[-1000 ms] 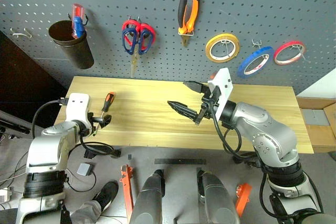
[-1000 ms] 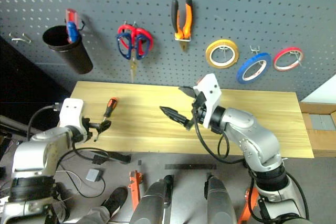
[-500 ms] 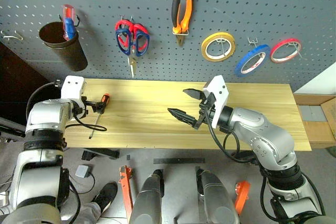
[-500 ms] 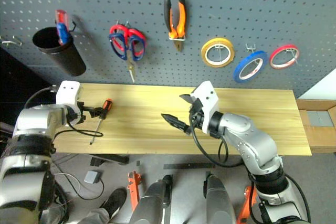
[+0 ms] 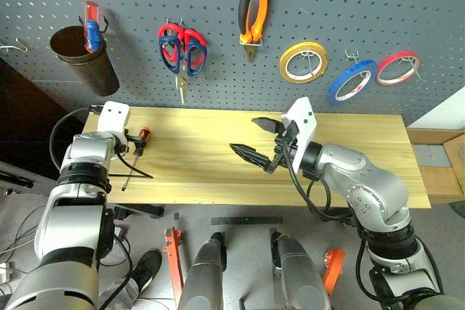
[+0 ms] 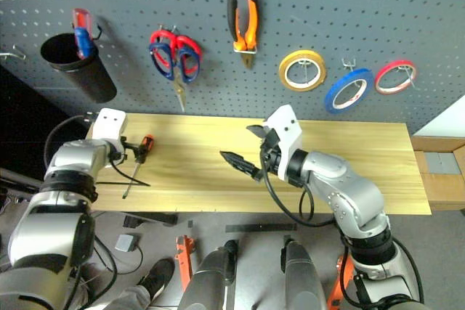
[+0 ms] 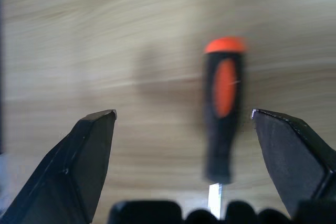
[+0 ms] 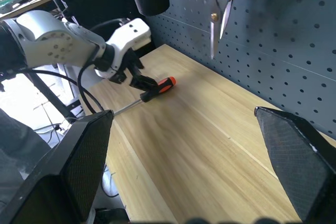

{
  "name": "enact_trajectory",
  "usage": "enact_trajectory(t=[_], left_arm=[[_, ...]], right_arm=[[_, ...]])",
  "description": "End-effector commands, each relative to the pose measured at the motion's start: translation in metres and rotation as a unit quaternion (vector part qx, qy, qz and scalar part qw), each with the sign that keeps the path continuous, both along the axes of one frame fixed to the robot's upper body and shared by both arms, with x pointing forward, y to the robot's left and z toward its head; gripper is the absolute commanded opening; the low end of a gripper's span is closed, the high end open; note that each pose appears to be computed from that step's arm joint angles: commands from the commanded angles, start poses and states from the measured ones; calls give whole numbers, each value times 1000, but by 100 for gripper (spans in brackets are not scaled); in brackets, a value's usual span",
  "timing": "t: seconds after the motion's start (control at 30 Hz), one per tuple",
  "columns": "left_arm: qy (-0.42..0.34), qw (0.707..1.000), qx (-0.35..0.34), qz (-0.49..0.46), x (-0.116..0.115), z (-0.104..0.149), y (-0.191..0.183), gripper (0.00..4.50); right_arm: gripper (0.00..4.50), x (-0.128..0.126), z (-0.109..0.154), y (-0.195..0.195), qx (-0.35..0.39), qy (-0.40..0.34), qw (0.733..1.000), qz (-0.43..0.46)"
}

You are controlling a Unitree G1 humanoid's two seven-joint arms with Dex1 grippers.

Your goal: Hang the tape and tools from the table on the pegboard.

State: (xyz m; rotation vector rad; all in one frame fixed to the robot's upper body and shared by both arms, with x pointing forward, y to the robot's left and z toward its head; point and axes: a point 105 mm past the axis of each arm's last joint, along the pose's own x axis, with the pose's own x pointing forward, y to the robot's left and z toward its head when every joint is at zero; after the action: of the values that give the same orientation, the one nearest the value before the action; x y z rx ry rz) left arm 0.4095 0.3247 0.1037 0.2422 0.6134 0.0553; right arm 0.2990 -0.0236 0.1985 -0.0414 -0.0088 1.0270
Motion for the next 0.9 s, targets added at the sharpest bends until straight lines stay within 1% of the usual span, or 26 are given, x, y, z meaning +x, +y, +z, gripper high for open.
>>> enact_trajectory(t=[0.03, 0.2, 0.3, 0.4, 0.57, 0.67, 0.77, 0.9], left_arm=[[-6, 1000, -23, -5, -3, 6, -1, 445], [20, 999, -25, -3, -18, -3, 3, 445], [53, 998, -33, 13, -38, -17, 7, 445], [62, 997, -37, 20, -45, -23, 6, 445], [56, 997, -45, 21, -42, -21, 1, 445], [21, 998, -53, 10, -31, -10, -6, 445], [3, 999, -54, -1, -22, -2, -12, 445], [-8, 998, -56, 5, -11, 1, -13, 445]], right_arm=[[450, -7, 14, 0, 15, -25, 1000, 7], [450, -7, 16, 0, 18, -26, 999, 7], [450, -8, 18, 0, 24, -25, 999, 7], [450, -8, 18, 1, 27, -25, 999, 8], [450, -8, 20, 0, 29, -25, 999, 7], [450, -9, 19, 0, 28, -24, 999, 7], [450, -9, 20, 0, 28, -24, 999, 7], [450, -10, 21, 1, 29, -26, 999, 9]])
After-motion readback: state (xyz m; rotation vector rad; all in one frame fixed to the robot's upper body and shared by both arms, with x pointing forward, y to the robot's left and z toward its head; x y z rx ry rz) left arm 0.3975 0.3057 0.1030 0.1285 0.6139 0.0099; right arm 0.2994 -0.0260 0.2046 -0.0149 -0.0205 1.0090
